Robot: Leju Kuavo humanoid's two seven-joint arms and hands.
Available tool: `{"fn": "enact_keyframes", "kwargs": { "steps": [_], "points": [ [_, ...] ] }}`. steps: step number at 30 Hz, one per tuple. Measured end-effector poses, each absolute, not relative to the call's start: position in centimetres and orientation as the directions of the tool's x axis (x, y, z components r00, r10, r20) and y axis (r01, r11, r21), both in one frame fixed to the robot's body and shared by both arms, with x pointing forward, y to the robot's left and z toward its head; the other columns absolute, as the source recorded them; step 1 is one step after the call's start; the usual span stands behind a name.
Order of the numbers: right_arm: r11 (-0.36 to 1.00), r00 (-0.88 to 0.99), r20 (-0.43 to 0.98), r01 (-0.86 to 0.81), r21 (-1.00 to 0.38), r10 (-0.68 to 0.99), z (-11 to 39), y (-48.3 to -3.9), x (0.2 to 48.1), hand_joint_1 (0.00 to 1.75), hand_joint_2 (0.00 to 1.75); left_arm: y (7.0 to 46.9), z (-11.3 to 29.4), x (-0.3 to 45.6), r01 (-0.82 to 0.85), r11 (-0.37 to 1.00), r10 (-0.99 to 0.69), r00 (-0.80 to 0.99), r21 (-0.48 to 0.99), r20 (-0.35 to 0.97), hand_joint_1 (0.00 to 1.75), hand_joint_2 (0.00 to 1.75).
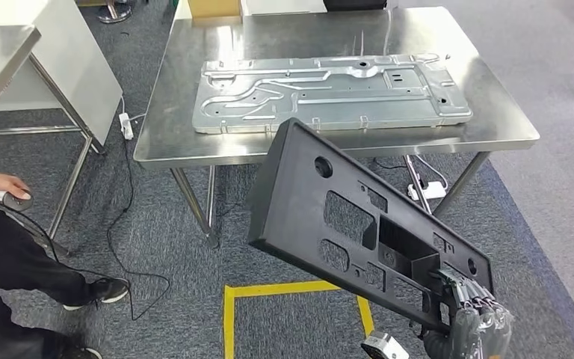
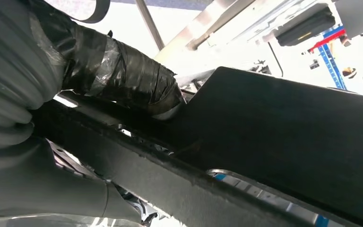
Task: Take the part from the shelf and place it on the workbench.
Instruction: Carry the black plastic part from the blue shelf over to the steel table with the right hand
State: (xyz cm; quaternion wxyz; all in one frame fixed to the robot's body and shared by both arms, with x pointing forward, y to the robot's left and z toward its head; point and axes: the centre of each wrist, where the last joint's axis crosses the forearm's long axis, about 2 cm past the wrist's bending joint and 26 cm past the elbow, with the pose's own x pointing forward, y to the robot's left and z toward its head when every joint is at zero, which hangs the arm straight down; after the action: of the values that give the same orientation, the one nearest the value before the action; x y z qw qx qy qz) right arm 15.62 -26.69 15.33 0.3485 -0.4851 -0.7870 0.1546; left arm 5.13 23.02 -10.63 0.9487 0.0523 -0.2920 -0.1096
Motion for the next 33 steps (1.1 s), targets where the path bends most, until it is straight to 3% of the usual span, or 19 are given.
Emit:
{"fn": "enact_keyframes", "kwargs": {
  "steps": [33],
  "points": [
    [0.497,-0.289,0.417,0.650,-0.575,0.862,15.23,-26.72,15.79,1.75,1.75,22.97,-10.63,5.07,0.173,0.971,-0.234,0.809,0.162,0.539,0.00,1.75]
  ]
}}
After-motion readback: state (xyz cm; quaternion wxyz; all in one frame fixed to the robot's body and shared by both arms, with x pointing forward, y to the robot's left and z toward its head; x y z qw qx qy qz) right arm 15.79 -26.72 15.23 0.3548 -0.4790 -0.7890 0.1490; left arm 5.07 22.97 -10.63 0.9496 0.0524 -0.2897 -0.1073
